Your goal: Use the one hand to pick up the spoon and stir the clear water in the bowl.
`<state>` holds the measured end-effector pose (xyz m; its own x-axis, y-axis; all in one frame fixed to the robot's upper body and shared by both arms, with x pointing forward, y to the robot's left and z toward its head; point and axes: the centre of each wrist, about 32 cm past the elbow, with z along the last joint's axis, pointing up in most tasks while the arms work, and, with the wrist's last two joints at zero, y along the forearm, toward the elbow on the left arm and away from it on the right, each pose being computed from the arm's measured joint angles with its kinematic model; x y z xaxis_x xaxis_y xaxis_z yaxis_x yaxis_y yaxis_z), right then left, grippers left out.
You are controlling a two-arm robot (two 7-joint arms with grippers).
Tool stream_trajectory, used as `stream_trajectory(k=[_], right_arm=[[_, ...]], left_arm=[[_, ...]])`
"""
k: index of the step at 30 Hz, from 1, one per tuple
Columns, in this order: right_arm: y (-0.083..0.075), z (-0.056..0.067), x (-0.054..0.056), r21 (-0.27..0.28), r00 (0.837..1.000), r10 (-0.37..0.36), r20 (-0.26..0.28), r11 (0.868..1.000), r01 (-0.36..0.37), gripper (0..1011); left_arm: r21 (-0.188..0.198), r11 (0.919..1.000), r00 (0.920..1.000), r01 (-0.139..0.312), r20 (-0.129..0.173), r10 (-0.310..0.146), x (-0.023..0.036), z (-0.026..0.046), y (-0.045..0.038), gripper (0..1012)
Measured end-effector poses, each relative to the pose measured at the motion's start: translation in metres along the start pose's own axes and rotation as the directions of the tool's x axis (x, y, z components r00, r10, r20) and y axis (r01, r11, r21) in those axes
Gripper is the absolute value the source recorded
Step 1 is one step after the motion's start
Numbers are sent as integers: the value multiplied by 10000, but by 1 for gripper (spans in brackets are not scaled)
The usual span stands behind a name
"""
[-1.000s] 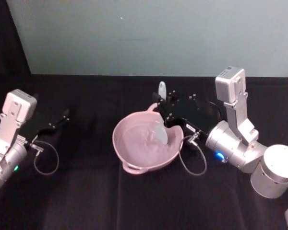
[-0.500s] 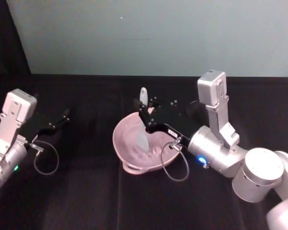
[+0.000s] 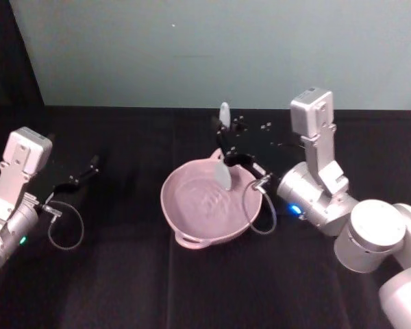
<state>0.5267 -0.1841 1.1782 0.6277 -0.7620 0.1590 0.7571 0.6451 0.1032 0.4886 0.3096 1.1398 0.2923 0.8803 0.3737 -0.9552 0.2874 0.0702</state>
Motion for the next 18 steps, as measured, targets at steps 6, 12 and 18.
stream_trajectory(k=[6,12,18], right_arm=[[-83,36,56,24,10000,-70,45,10000,70,129],[-128,132,87,104,9996,-70,-277,9999,73,129],[-206,326,144,184,9958,35,-915,9998,-19,127]], left_arm=[[0,10000,10000,0,1,0,0,0,0,1011],[1,10000,10000,0,1,0,0,0,0,1011],[0,10000,10000,0,0,0,0,0,0,1011]])
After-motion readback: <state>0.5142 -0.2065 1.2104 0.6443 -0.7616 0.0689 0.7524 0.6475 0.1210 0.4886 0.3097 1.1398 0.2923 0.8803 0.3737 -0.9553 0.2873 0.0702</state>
